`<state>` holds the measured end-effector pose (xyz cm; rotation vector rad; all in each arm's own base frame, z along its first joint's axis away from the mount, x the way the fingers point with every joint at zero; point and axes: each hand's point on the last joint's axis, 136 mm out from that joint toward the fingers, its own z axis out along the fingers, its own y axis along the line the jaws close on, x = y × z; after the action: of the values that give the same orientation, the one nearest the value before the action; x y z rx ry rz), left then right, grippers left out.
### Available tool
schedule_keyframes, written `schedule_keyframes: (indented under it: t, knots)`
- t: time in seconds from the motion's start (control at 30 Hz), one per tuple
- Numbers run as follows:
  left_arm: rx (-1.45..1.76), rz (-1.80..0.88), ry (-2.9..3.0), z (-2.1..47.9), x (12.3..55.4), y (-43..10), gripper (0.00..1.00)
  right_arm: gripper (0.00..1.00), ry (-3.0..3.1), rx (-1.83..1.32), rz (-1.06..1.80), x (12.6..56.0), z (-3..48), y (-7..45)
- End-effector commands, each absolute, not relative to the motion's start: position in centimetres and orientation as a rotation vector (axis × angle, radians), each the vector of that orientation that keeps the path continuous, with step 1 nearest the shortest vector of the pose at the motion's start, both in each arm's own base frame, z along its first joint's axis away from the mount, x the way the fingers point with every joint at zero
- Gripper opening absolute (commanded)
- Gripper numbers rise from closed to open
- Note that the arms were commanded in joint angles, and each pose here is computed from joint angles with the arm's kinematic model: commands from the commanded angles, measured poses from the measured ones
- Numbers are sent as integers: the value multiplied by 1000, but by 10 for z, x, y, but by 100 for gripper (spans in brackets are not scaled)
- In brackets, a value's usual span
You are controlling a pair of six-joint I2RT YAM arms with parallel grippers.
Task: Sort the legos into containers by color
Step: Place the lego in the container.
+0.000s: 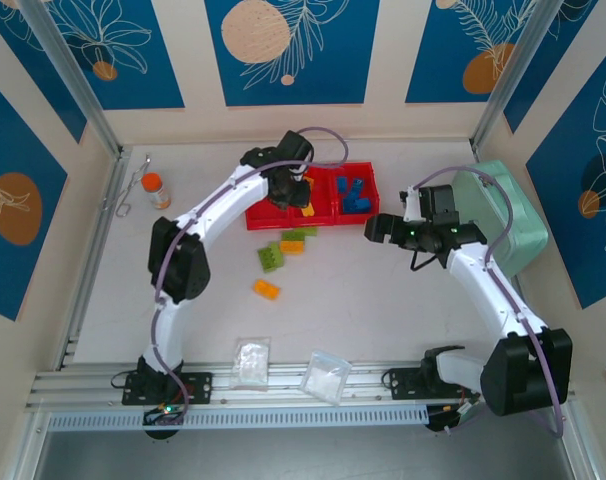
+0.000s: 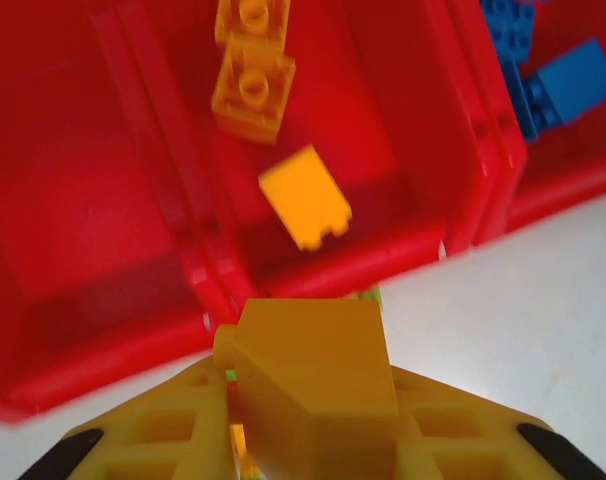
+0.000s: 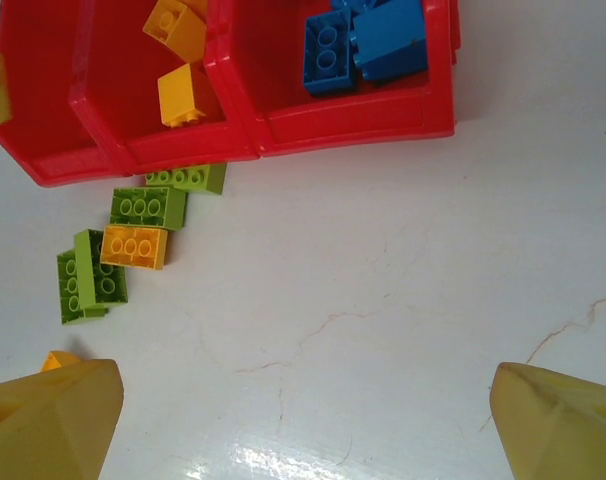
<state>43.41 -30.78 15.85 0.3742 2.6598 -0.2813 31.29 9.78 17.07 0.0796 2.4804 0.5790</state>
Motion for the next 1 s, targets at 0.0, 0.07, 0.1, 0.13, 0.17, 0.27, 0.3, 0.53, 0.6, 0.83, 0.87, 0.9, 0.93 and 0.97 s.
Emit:
schedule_keyframes:
  t: [0.0,0.07,0.1,0.13,0.17,0.27,0.3,0.53,0.6,0.83,0.87,0.9,0.93,0.97]
  knots:
    - [430,-293,2682,149,447,-314,26,95,2481,89,571,305,173,93]
    - [423,-330,2665,146,460,-322,27,95,2477,90,571,303,174,93]
    - [417,-346,2653,144,466,-326,28,95,2474,90,571,301,175,93]
    - [411,-360,2643,143,471,-329,29,95,2472,93,571,301,175,92]
    - [401,-373,2636,141,476,-331,32,95,2470,99,572,299,176,91]
    - [366,-397,2618,135,489,-334,39,95,2473,100,581,294,175,92]
    - [346,-402,2617,133,493,-332,41,95,2472,99,579,293,175,92]
    - [343,-509,2579,140,497,-346,49,95,2474,112,589,285,172,91]
    - [350,-527,2562,147,495,-347,52,95,2474,111,594,285,173,92]
    - [399,-471,2485,187,465,-319,66,95,2473,95,618,281,176,95]
    - [403,-445,2480,191,455,-310,70,95,2473,88,629,281,177,97]
    - [411,-419,2481,193,445,-302,73,96,2474,82,641,280,177,98]
    - [419,-397,2484,194,435,-294,77,97,2474,79,649,280,178,99]
    - [422,-365,2494,191,422,-283,81,99,2480,86,647,280,178,99]
